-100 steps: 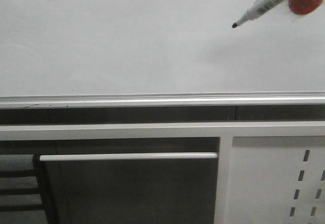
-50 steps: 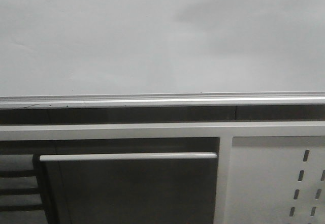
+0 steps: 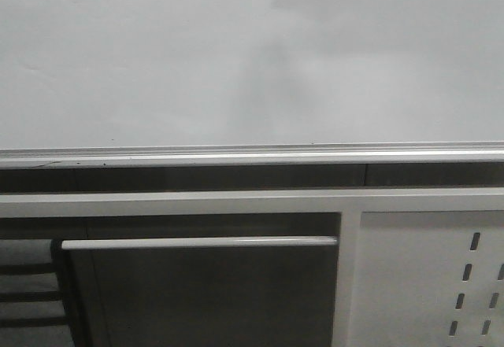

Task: Write number 1 on whiteboard

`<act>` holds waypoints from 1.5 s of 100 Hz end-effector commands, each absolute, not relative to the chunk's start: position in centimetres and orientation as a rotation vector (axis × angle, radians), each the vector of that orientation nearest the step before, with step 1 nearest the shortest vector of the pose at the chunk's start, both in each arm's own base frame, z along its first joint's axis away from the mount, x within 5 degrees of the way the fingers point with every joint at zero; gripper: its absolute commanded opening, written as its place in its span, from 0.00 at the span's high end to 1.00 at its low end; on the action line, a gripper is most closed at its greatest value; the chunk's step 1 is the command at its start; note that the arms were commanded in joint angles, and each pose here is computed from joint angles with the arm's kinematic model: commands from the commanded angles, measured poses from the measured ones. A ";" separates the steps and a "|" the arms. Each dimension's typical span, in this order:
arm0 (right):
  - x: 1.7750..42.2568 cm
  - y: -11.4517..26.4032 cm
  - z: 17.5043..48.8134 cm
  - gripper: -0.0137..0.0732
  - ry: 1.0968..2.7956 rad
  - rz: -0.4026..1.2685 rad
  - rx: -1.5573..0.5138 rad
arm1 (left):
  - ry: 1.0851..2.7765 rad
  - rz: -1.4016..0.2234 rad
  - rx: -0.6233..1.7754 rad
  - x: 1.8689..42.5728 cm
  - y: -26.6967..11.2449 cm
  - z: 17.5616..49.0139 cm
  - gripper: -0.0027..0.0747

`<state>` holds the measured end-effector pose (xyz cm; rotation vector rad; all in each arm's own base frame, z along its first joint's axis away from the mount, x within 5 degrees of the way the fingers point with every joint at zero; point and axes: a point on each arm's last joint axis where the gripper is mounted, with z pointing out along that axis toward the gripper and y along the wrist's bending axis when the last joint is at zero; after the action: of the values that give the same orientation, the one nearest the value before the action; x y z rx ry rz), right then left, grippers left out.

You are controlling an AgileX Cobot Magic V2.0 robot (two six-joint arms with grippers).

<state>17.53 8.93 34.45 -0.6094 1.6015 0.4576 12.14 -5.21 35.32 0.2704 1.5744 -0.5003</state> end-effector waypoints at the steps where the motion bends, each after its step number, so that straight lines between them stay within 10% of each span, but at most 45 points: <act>1: 18.3 9.1 35.6 0.89 1.560 0.445 -0.585 | 1.541 -0.513 0.243 12.0 -5.1 36.3 0.99; 54: 19.6 9.8 34.3 0.89 1.617 0.473 -0.567 | 1.553 -0.541 0.303 11.9 -5.6 36.1 0.99; 95: 14.1 11.3 34.1 0.89 1.741 0.829 -0.859 | 1.618 -0.982 0.710 14.3 -10.2 34.7 0.98; 131: 14.4 11.6 36.1 0.89 1.723 0.878 -0.852 | 1.706 -1.114 1.036 15.9 -15.3 32.3 0.49; 150: 15.2 12.3 36.3 0.89 1.753 0.921 -0.897 | 1.692 -1.008 1.137 16.0 -17.5 31.9 0.48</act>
<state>15.02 12.02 34.79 -0.9150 1.7937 0.8773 16.10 -16.61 30.35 1.1376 1.7590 -1.0141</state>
